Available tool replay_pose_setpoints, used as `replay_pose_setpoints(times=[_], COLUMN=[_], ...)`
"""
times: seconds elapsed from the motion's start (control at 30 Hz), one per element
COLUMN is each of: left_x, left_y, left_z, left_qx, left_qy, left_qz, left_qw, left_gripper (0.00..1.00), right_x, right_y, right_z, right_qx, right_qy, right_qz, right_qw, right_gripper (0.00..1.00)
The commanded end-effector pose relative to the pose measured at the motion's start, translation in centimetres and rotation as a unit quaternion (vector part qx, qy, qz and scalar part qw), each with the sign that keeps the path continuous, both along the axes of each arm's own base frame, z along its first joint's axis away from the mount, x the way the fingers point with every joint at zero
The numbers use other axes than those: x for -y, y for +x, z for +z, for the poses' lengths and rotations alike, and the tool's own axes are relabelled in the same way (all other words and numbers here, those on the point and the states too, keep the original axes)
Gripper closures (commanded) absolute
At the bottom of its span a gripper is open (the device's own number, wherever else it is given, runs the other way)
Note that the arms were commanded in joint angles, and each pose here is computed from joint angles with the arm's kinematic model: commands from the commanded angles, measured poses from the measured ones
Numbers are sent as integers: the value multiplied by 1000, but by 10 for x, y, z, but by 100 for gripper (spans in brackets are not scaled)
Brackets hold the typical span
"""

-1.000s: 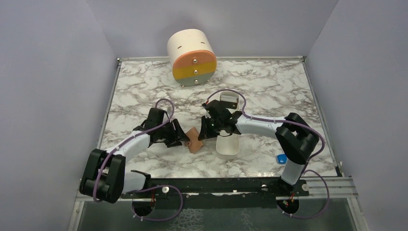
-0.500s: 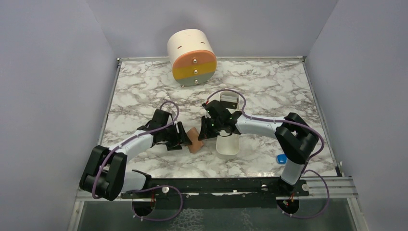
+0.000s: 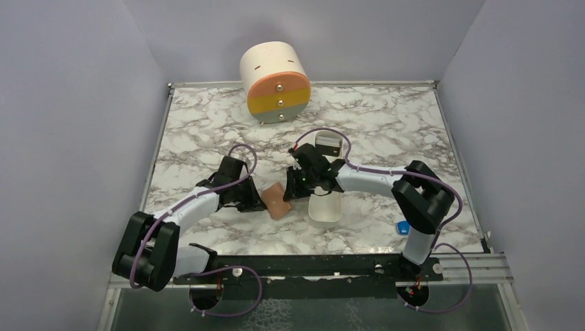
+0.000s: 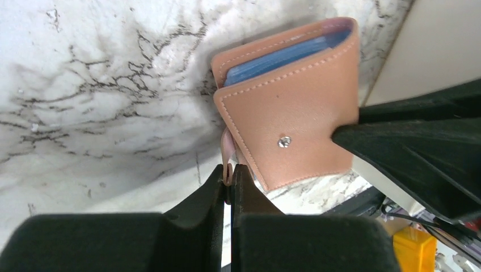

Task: Put the credit cards into the card holder
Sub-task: Open the card holder at the center of the board.

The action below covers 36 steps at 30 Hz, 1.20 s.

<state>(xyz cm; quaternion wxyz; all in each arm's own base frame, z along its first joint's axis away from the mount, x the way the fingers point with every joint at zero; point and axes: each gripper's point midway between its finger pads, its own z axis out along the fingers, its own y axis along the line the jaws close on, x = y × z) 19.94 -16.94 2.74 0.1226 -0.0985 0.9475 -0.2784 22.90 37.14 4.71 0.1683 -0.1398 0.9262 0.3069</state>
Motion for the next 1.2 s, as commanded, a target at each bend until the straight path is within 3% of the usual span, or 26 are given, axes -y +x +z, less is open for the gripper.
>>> replay_pose_setpoints(times=[0.0,0.3,0.47,0.8,1.0,1.17], left_x=[8,18,22,24,18,9], left_y=[6,3,5,6,7,8], left_z=[33,79,91,86,72,57], left_qx=[43,93,104,102,89,77], left_qy=[-29,-93,-110,-110,-88,-53], left_qz=[-3,3,3,-4,9,20], left_qw=[999,991,988,989,992,995], left_gripper=[100,100,100,100,100,100], right_x=[5,9,1,-18,-18,-12], right_y=[6,6,-1,4,23,35], right_z=[-4,35,59,70,56,32], right_qx=[26,72,90,100,114,109], right_qy=[-34,-28,11,44,2,-48], right_qz=[12,56,89,108,100,82], right_qw=[999,995,992,988,988,989], right_gripper=[81,55,50,52,53,63])
